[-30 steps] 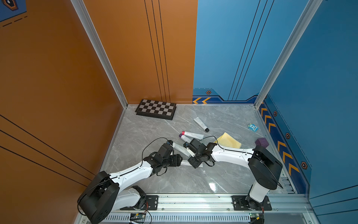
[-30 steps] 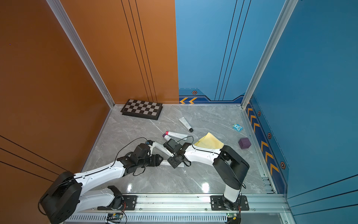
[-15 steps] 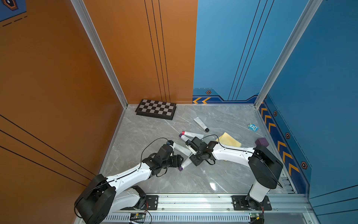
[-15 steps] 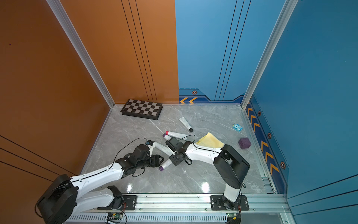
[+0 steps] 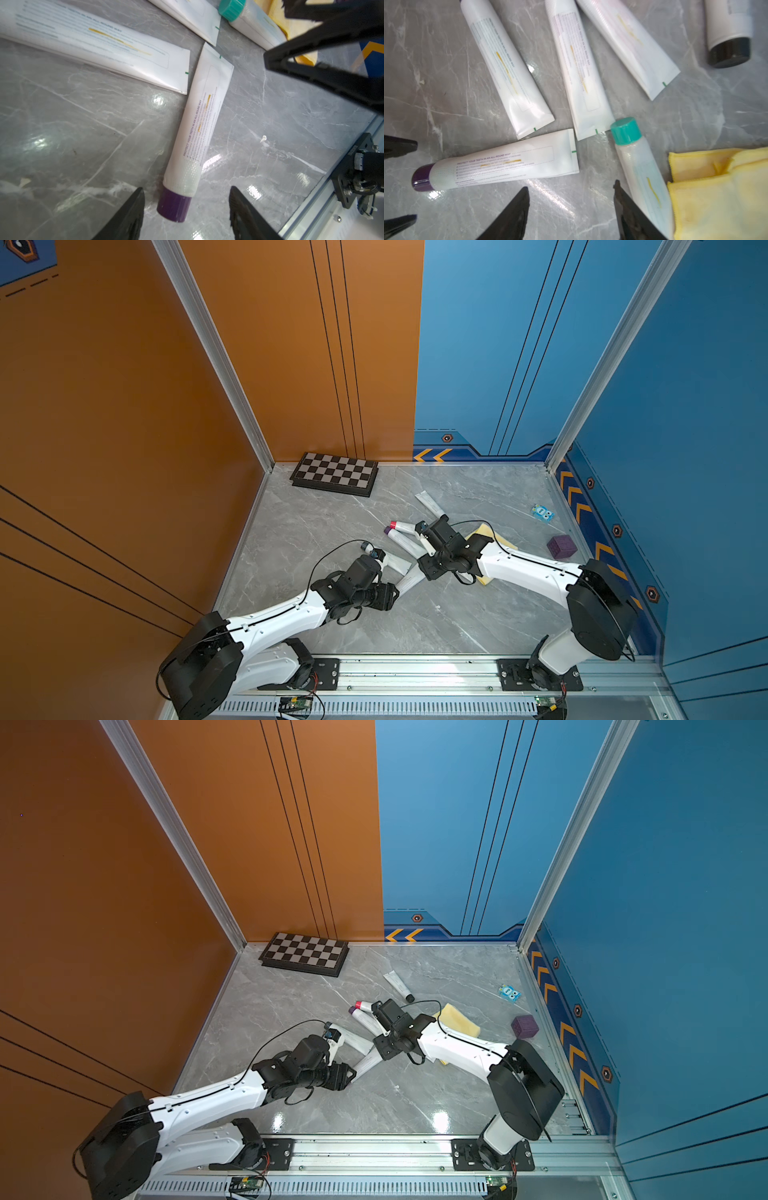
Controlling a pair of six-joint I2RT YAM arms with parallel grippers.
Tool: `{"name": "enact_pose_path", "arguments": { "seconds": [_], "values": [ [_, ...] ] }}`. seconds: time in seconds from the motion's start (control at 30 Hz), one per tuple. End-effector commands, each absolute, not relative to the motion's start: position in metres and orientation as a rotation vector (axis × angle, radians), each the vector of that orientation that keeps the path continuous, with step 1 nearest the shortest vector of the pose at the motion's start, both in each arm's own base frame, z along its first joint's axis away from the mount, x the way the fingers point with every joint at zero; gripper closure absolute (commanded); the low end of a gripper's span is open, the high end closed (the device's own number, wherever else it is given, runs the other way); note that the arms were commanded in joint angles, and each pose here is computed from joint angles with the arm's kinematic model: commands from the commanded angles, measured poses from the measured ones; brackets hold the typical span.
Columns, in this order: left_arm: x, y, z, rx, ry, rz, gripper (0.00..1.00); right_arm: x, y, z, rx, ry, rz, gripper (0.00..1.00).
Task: Wipe the surface of the toothpaste tube
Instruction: Adjust the toothpaste at the center of the board.
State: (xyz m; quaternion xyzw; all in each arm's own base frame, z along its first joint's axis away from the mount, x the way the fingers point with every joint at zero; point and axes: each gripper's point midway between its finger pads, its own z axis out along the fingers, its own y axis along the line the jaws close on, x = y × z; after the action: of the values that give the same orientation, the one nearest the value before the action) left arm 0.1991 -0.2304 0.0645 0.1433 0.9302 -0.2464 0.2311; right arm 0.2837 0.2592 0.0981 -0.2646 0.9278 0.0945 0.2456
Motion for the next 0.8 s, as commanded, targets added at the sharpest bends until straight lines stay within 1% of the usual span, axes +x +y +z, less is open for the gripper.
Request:
{"name": "enact_pose_path", "arguments": {
  "seconds": [0.0, 0.2, 0.37, 0.57, 0.63, 0.77],
  "values": [
    [0.196, -0.233, 0.058, 0.574, 2.583, -0.554, 0.34, 0.287, 0.248, 0.113, -0.602, 2.533, 0.316, 0.33],
    [0.207, -0.238, 0.049, 0.722, 2.594, -0.405, 0.34, 0.300, 0.225, 0.139, -0.463, 2.514, 0.375, 0.31],
    [0.210, -0.228, 0.045, 0.777, 2.605, -0.294, 0.34, 0.307, 0.210, 0.150, -0.379, 2.513, 0.391, 0.31],
    [0.208, -0.229, 0.035, 0.847, 2.631, -0.272, 0.35, 0.322, 0.194, 0.149, -0.198, 2.556, 0.434, 0.31],
    [0.207, -0.231, 0.033, 0.870, 2.636, -0.282, 0.36, 0.328, 0.174, 0.145, -0.079, 2.574, 0.382, 0.33],
    [0.205, -0.240, 0.032, 0.905, 2.642, -0.335, 0.42, 0.343, 0.106, 0.126, 0.301, 2.581, 0.242, 0.33]
  ]
}}
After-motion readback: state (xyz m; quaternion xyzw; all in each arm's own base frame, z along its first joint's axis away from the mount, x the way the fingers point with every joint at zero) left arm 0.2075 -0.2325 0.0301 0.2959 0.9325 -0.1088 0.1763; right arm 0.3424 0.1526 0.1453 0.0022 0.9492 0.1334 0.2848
